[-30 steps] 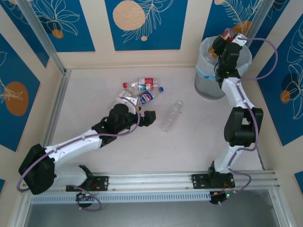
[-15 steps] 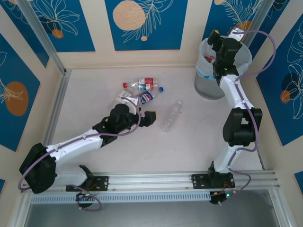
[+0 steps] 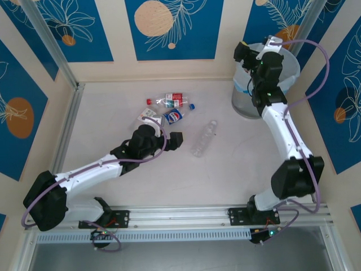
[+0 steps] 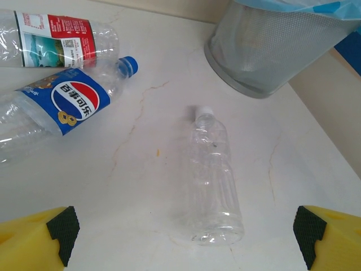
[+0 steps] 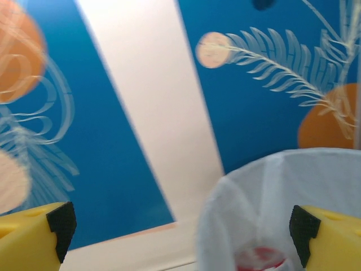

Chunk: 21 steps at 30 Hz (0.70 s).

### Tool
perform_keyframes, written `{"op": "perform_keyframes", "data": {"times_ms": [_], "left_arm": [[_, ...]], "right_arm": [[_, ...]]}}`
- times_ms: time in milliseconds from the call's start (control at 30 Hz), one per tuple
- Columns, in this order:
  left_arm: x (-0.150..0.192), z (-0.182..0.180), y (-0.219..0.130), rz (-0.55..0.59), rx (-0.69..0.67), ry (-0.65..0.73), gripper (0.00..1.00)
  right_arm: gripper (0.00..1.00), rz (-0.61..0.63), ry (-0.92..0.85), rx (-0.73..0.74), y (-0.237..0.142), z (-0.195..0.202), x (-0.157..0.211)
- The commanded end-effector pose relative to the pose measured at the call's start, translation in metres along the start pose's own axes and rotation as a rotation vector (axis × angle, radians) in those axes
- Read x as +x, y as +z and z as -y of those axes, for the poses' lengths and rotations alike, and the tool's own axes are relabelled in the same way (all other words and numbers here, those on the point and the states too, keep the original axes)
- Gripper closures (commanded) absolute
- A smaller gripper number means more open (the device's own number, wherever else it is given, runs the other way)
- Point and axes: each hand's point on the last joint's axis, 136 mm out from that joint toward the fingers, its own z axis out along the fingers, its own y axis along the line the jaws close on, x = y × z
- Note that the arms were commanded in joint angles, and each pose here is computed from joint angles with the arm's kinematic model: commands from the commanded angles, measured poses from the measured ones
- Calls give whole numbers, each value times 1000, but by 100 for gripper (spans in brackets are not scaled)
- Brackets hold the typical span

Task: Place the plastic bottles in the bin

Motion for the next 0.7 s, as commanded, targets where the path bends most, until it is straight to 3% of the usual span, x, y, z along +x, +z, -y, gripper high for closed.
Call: {"op": "perform_keyframes", "data": {"times_ms": [0, 167, 300, 667], "left_arm": [[4, -11, 1, 3, -48, -21, 1], [4, -32, -3, 48, -136, -66, 1], [6, -53, -8, 81, -210, -115, 1], [14, -57, -6, 59, -170, -125, 1]], "right_arm": [[1, -107, 45, -91, -25, -24, 27], [1, -262, 76, -147, -61, -50, 80], [0, -440, 136, -122, -87, -57, 143], [1, -923, 64, 63, -150, -40, 282]]}}
